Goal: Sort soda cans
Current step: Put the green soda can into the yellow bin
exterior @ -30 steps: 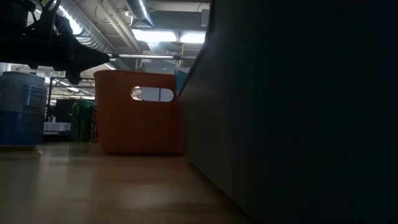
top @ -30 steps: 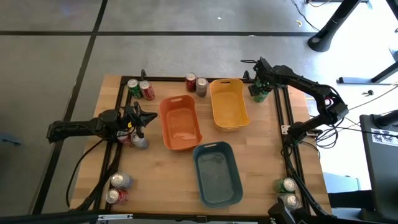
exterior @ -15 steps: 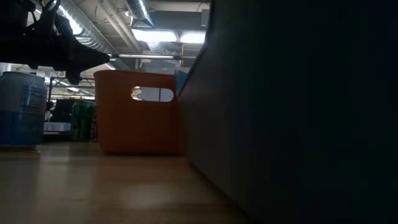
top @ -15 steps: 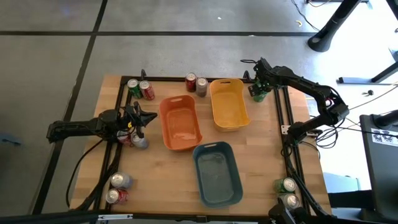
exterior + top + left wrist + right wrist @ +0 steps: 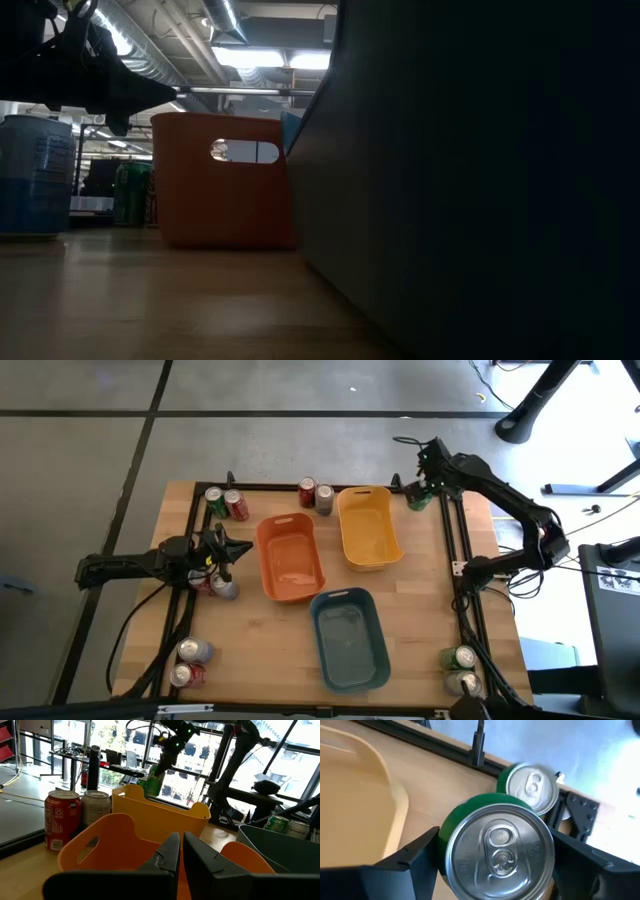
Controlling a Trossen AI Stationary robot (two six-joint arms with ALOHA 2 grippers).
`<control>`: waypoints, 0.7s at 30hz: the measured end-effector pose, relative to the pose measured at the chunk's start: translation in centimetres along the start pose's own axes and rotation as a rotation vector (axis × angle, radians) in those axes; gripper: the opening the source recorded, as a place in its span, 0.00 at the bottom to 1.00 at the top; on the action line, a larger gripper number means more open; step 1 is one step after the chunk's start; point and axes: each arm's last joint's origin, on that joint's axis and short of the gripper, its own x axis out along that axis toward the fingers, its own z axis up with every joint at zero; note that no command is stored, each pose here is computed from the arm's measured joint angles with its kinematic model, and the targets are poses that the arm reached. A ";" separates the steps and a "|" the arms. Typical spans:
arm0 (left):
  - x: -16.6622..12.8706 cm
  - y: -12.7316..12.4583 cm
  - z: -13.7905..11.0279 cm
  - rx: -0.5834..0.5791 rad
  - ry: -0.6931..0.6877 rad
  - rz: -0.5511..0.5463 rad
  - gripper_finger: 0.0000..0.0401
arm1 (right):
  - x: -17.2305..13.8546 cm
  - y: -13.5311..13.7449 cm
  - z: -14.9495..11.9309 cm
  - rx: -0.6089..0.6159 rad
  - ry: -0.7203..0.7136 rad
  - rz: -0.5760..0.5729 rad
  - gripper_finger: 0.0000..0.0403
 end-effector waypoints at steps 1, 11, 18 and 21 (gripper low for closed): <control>0.0 0.0 0.0 0.001 0.000 0.000 0.04 | -0.4 0.2 0.1 -0.009 -0.013 0.003 0.73; 0.0 0.0 0.0 0.006 0.000 0.000 0.04 | -4.0 4.4 0.9 -0.139 -0.141 0.119 0.74; 0.0 0.0 0.0 0.006 0.000 0.000 0.04 | -4.9 8.3 0.3 -0.243 -0.217 0.218 0.73; 0.0 0.0 0.0 0.005 0.000 0.000 0.04 | -4.2 9.9 0.3 -0.279 -0.219 0.238 0.74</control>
